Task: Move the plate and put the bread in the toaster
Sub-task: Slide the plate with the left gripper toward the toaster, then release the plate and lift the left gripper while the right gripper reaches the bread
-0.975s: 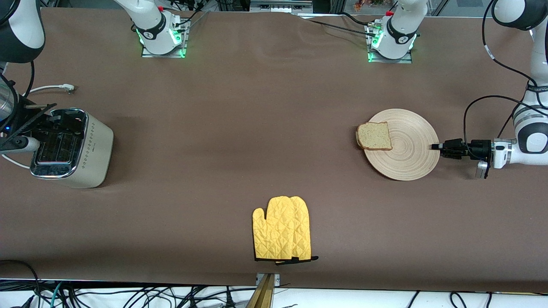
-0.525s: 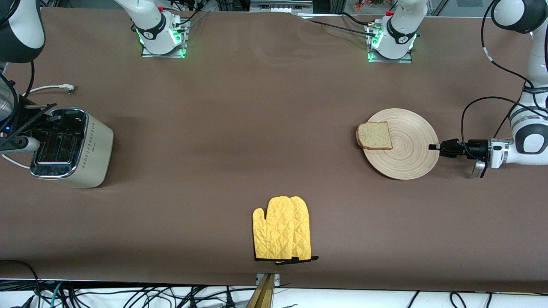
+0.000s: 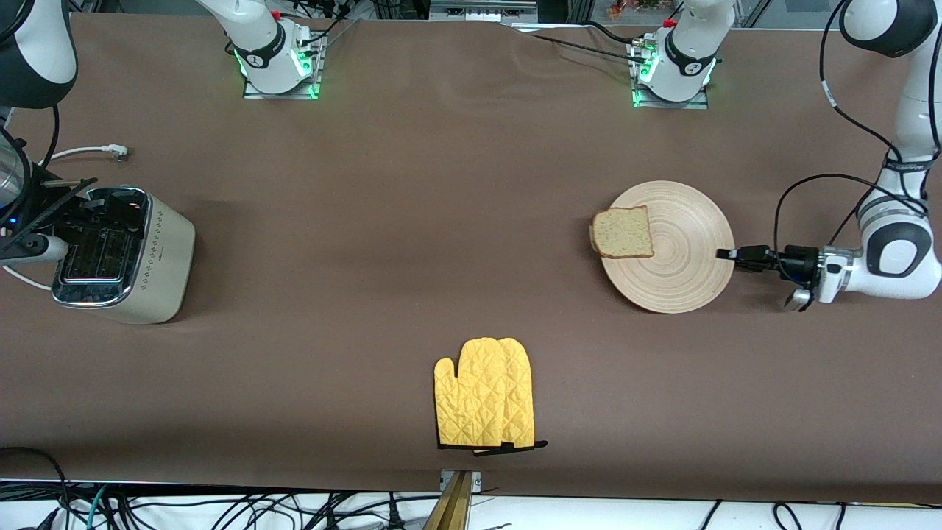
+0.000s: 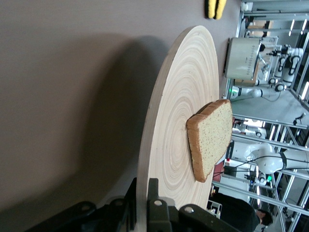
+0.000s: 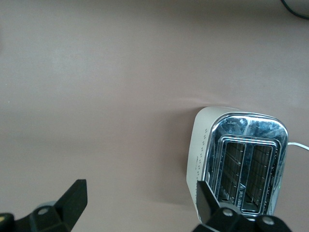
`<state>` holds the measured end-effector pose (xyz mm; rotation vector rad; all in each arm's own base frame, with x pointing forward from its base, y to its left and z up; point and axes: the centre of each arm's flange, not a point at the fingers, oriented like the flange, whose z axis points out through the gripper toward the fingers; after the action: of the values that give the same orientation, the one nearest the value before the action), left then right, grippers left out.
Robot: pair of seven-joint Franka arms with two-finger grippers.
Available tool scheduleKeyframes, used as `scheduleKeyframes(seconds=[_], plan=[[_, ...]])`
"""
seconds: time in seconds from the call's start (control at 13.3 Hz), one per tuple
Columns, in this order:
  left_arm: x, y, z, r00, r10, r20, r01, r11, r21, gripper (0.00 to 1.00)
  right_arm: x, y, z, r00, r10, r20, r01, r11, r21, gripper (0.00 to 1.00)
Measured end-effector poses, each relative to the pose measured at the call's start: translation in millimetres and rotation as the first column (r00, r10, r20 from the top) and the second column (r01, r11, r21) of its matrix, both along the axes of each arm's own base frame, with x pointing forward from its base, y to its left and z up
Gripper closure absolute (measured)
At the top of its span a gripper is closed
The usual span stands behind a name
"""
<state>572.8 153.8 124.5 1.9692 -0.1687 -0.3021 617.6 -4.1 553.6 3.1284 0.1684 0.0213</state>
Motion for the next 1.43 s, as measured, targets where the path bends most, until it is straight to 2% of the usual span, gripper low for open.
scheduleKeyframes(seconds=[0.22, 0.38, 0.53, 0.82, 1.12, 1.27, 1.43], plan=[[30.8, -75.6, 13.2, 0.998, -0.045, 0.046, 0.045, 0.999, 0.004, 0.9, 0.0, -0.4, 0.0, 1.0, -0.001, 0.0, 0.001, 1.0, 0.0, 0.0], [45.5, -130.9, 16.6, 0.996, -0.015, 0.092, 0.015, 1.0, -0.005, 0.9, 0.0, -0.4, -0.2, 1.0, -0.001, -0.001, 0.001, 1.0, 0.0, 0.0], [49.6, -194.8, 15.6, 0.991, 0.044, 0.123, -0.041, 0.999, -0.023, 0.9, 0.1, -1.0, -0.9, 1.0, -0.002, -0.002, 0.002, 1.0, 0.0, 0.0], [32.0, -314.6, 2.5, 0.992, 0.075, 0.104, -0.075, 0.997, -0.012, 0.9, 1.3, -10.3, -5.0, 1.0, -0.017, -0.009, 0.017, 1.0, -0.003, 0.0], [11.0, -363.9, -15.0, 0.995, 0.068, 0.075, -0.069, 0.998, 0.006, 0.9, 5.5, -14.1, -18.5, 0.999, -0.024, -0.031, 0.024, 1.0, -0.004, 0.0], [11.9, -361.5, -15.5, 0.995, 0.074, 0.073, -0.075, 0.997, 0.004, 0.75, 8.0, -13.9, -27.7, 0.999, -0.024, -0.047, 0.024, 1.0, -0.005, 0.0], [13.6, -356.8, -15.4, 0.994, 0.082, 0.073, -0.083, 0.997, 0.004, 0.53, 10.9, -12.1, -41.4, 0.997, -0.024, -0.071, 0.024, 1.0, 0.003, 0.0]])
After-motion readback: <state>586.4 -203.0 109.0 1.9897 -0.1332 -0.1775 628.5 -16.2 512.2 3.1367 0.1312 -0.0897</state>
